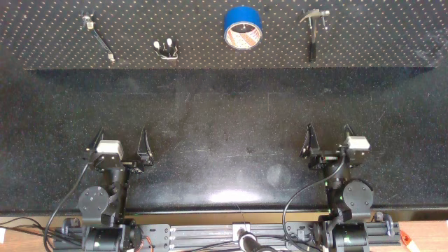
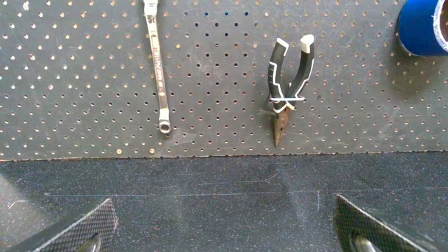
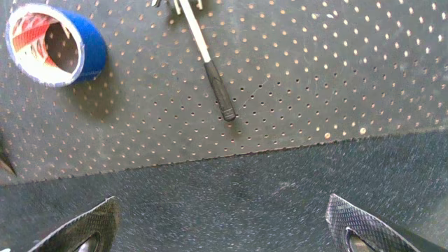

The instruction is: Place Tools Onto Pegboard

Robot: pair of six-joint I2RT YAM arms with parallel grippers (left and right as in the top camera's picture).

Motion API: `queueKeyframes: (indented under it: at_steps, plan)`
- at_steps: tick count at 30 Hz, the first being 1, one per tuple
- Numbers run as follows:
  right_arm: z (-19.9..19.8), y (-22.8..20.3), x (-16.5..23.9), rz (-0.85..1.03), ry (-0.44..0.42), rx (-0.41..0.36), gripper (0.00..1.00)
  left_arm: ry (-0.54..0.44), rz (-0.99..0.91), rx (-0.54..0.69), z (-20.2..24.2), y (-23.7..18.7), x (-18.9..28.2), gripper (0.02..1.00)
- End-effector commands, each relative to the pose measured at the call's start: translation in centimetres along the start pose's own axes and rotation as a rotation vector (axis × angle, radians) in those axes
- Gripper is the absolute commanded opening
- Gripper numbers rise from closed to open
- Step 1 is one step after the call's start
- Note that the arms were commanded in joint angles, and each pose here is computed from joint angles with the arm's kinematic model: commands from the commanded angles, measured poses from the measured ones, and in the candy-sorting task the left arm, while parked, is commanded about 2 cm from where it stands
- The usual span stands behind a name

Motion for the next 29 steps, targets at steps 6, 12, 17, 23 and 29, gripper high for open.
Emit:
queueKeyframes:
  at_steps: [6,12,17,23,29]
  plan:
    - [0.22,-0.09,0.05,0.002,0.028,0.120,0.963,-0.014,0.001,-0.013,-0.13,-0.08,0.02,1.000]
    - [0.22,-0.09,0.05,0.002,0.028,0.120,0.963,-0.014,0.001,-0.013,-0.13,-0.08,0.02,0.996]
    - [0.22,-0.09,0.05,0.002,0.028,0.120,0.963,-0.014,0.001,-0.013,-0.14,-0.08,0.02,0.996]
    - [0.22,-0.09,0.05,0.002,0.028,0.120,0.963,-0.014,0.001,-0.013,-0.14,-0.08,0.02,0.996]
    - [0.22,-0.09,0.05,0.002,0.028,0.120,0.963,-0.014,0.001,-0.013,-0.14,-0.08,0.02,0.996]
Point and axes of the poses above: each gripper's point midway between its finger pads, its own x axis back along the fingers, its own z axis along the line the jaws close on, y = z × x, the point moved 10 cm from there along x, back along the fingers, and after that the axes turned 9 degrees about -x, right-handed, at the moved point
